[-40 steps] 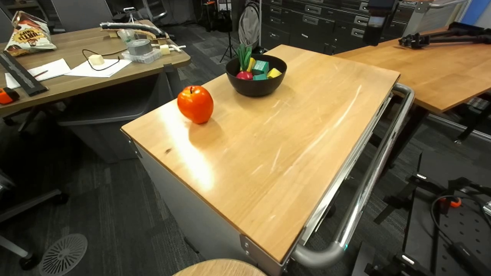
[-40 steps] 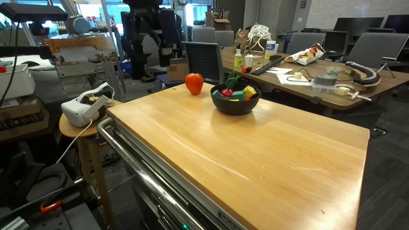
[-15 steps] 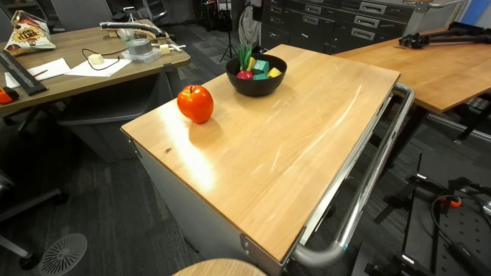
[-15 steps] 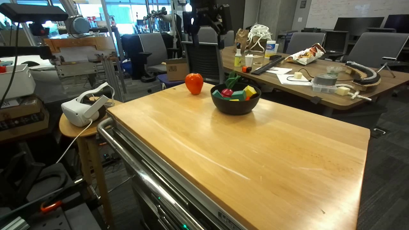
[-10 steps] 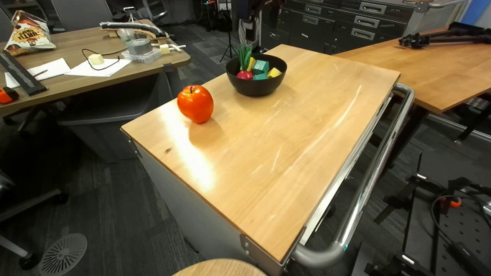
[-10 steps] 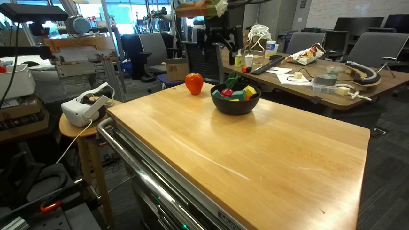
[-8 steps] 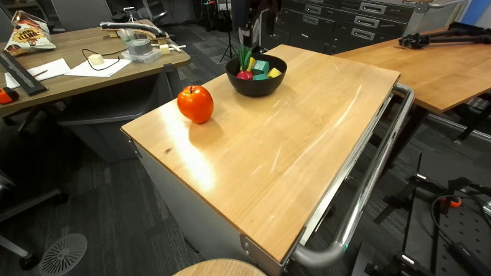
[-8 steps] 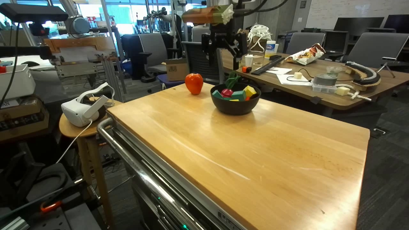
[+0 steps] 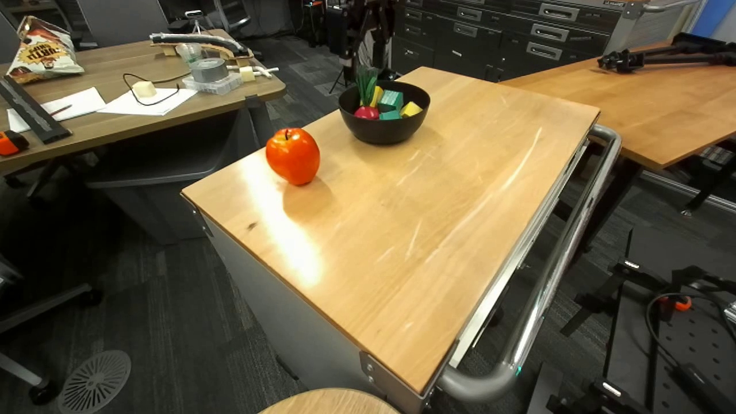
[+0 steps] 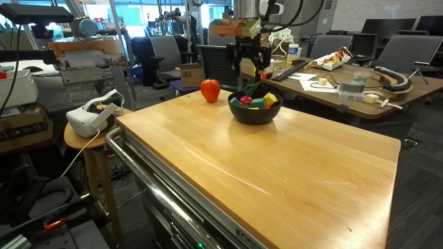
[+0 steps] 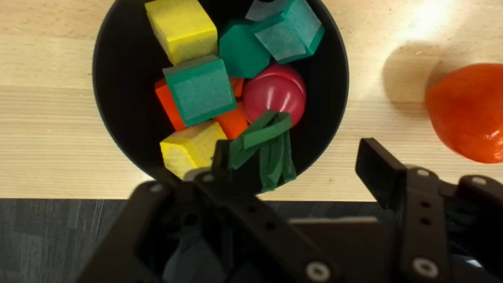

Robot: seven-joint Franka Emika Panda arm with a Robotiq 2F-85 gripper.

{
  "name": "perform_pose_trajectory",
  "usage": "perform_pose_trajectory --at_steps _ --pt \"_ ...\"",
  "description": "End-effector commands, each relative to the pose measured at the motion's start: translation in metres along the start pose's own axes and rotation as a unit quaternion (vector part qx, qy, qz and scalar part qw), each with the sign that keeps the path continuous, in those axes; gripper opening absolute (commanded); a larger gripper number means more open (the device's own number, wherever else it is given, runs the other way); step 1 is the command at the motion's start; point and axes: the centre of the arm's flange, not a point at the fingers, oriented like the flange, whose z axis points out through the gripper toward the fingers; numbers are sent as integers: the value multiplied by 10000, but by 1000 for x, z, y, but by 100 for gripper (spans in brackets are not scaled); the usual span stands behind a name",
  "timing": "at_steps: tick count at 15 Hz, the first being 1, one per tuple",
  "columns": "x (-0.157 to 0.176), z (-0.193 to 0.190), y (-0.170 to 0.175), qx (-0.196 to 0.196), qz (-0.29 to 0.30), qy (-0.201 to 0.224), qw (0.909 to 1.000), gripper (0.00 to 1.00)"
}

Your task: Take most of the objects from the bowl one at a time and put them on the table, then move the apple to the right, then take the block from the bowl and put it on the table

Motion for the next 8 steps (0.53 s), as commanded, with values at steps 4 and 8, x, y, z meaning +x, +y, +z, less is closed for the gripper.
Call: perform_pose_trajectory --at_steps 4,8 --pt "27 12 2 72 -11 -119 9999 26" --pt "29 17 6 25 41 -121 9999 2"
